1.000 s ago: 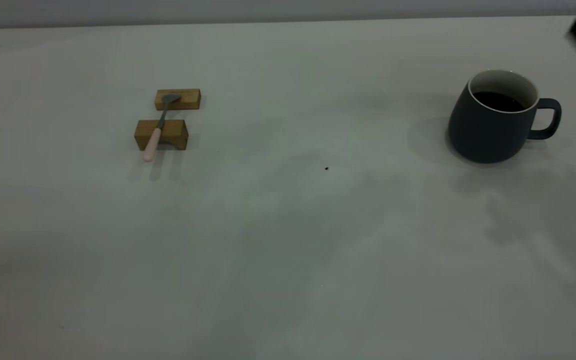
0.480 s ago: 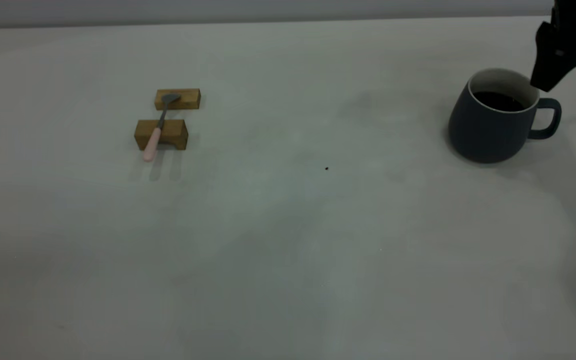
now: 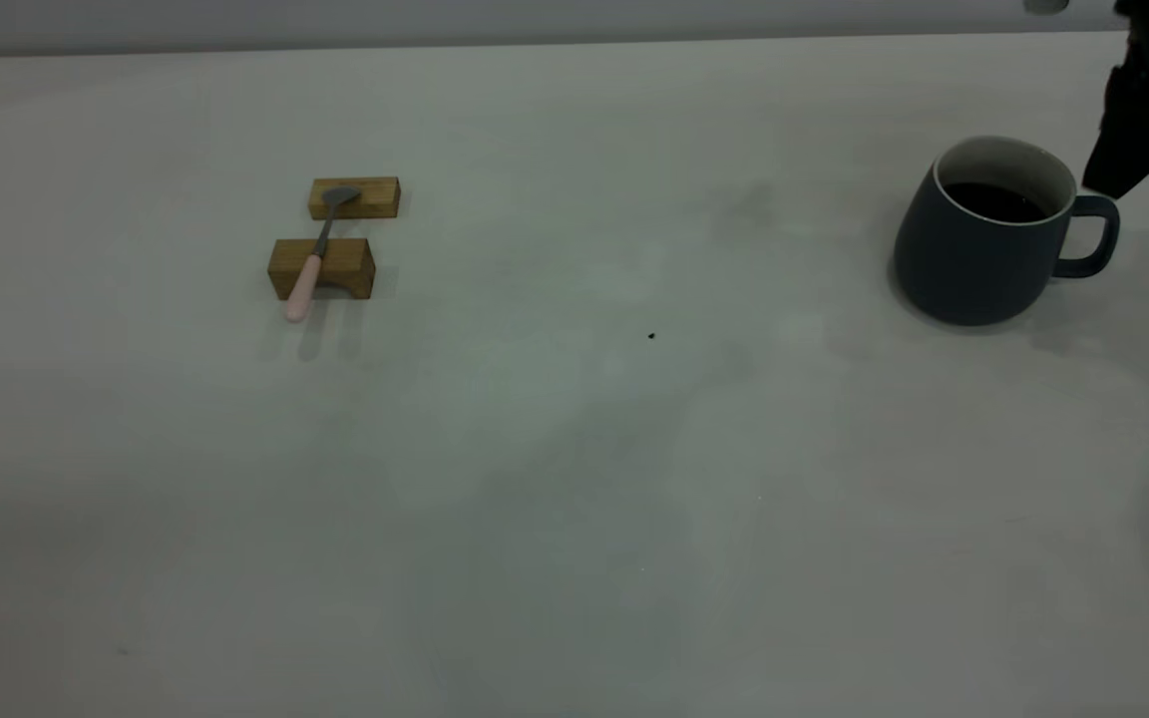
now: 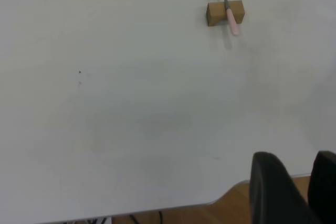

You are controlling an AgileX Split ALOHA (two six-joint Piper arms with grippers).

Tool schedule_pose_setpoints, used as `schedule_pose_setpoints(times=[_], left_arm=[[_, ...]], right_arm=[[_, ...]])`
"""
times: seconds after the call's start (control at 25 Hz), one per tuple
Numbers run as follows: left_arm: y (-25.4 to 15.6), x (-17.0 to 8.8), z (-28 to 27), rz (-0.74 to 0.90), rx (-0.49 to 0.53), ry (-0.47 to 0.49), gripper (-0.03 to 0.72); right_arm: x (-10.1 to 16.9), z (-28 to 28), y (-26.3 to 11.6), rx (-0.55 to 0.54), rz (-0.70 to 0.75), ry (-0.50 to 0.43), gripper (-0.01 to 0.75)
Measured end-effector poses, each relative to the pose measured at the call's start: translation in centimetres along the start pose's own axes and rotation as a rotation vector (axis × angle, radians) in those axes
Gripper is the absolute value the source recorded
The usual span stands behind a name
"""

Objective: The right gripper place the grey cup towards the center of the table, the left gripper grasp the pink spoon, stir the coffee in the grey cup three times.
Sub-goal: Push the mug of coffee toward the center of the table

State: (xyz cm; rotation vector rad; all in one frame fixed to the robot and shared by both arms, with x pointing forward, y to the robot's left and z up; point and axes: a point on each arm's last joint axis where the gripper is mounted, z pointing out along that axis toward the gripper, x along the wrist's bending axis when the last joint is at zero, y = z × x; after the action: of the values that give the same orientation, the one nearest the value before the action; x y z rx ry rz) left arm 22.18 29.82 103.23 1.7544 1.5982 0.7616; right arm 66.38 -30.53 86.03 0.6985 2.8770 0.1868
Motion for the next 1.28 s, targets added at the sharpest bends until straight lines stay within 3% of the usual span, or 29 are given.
schedule_pose_setpoints(times=[0.72, 0.96, 1.28], left_arm=[[0.0, 0.0, 0.0, -0.001, 0.000, 0.000, 0.244], [0.0, 0.0, 0.0, -0.001, 0.000, 0.000, 0.244], [0.0, 0.0, 0.0, -0.001, 0.000, 0.000, 0.244]], right_arm=[[0.7, 5.2, -0.2, -0.036, -0.058, 0.018, 0.547], [2.0, 6.2, 3.0, -0.093, -0.149, -0.019, 0.547], [5.7, 7.1, 8.7, -0.149, -0.271, -0.048, 0.547]])
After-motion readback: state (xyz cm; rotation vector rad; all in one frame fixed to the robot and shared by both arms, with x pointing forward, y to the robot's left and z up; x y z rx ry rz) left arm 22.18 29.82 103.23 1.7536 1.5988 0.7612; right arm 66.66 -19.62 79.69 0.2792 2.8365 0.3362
